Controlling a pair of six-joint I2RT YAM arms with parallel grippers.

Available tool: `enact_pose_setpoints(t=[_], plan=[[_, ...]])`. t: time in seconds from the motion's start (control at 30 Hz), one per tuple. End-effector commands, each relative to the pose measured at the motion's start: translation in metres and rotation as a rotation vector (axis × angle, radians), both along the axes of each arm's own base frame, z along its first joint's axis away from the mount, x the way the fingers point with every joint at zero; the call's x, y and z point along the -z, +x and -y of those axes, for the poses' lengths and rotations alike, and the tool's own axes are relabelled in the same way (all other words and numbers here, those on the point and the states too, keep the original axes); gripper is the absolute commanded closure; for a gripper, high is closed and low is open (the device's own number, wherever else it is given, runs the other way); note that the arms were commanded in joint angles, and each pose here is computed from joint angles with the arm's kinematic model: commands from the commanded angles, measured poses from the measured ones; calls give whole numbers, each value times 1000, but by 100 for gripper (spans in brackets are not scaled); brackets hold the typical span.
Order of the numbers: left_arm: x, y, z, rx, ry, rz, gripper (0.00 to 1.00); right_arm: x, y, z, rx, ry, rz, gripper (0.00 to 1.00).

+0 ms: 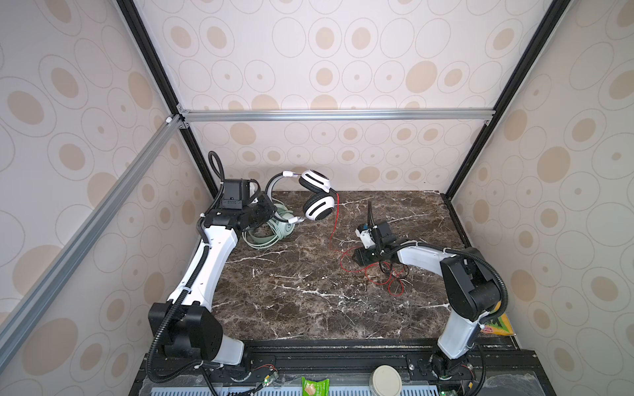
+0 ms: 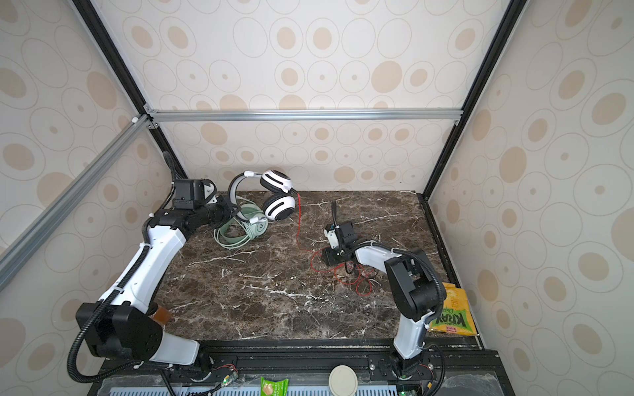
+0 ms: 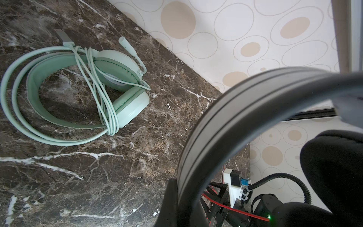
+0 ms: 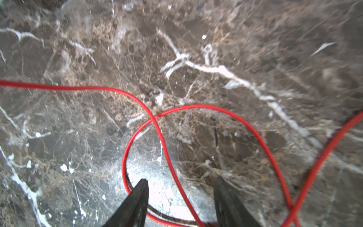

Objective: Wrap the headphones

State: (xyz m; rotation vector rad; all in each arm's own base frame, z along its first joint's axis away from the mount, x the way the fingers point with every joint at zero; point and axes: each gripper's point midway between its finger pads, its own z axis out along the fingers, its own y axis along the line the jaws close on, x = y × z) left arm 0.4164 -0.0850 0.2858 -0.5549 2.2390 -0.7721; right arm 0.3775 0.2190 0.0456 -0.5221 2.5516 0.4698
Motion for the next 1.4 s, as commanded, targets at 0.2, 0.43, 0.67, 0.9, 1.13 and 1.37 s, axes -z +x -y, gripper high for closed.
enact_pose_setpoints(t=[0.2,0.43,0.67,0.9,1.13,1.37], plan=[[-43,2,2,13,-65,126,100,18,-16,10,-33,-72,-33,46],[-42,3,0,9,-66,125,100,28,-19,34,31,-184,-29,55],[-41,4,-1,10,-72,123,100,20,-25,31,6,-181,-3,76],[-36,6,0,11,-74,112,100,-10,-32,22,-31,-174,85,94],[-32,8,1,13,-79,104,100,-57,-43,21,-36,-173,181,95],[-31,8,-4,-14,-67,125,100,-85,-63,21,-46,-204,248,95]])
